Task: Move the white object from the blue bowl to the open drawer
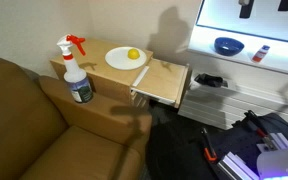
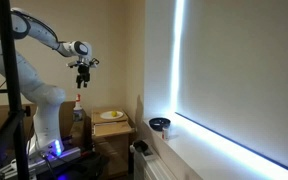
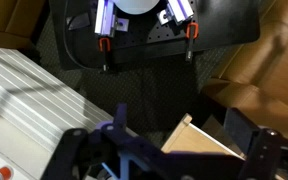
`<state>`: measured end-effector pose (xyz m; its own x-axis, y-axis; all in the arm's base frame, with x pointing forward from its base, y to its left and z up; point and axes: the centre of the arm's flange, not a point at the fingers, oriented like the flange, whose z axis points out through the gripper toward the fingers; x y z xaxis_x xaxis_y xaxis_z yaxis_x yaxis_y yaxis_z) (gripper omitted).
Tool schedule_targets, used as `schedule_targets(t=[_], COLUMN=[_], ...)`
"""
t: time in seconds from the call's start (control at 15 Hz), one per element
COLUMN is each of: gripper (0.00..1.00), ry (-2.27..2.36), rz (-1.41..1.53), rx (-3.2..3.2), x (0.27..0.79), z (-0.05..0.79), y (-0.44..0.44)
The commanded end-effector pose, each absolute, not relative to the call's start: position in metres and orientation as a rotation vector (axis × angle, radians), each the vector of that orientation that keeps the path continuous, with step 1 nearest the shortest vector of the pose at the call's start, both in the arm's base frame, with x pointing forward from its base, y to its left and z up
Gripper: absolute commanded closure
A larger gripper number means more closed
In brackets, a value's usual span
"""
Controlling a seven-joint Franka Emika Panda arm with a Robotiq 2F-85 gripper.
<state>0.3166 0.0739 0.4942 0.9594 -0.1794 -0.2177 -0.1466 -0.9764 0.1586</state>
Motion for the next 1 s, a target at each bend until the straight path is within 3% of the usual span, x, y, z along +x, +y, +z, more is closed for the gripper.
schedule_targets(t=[0.0, 0.4, 0.6, 0.93], gripper=[0.0, 0.0, 0.0, 0.0], ry=[-0.248, -0.248, -0.475, -0.899], rz=[-0.349, -0.349, -0.336, -0.38], rx=[2.969, 2.969, 2.9, 2.859], x=[0.317, 0.317, 0.343, 0.391], z=[0.494, 0.494, 0.503, 0.521], y=[0.074, 0.074, 0.063, -0.053])
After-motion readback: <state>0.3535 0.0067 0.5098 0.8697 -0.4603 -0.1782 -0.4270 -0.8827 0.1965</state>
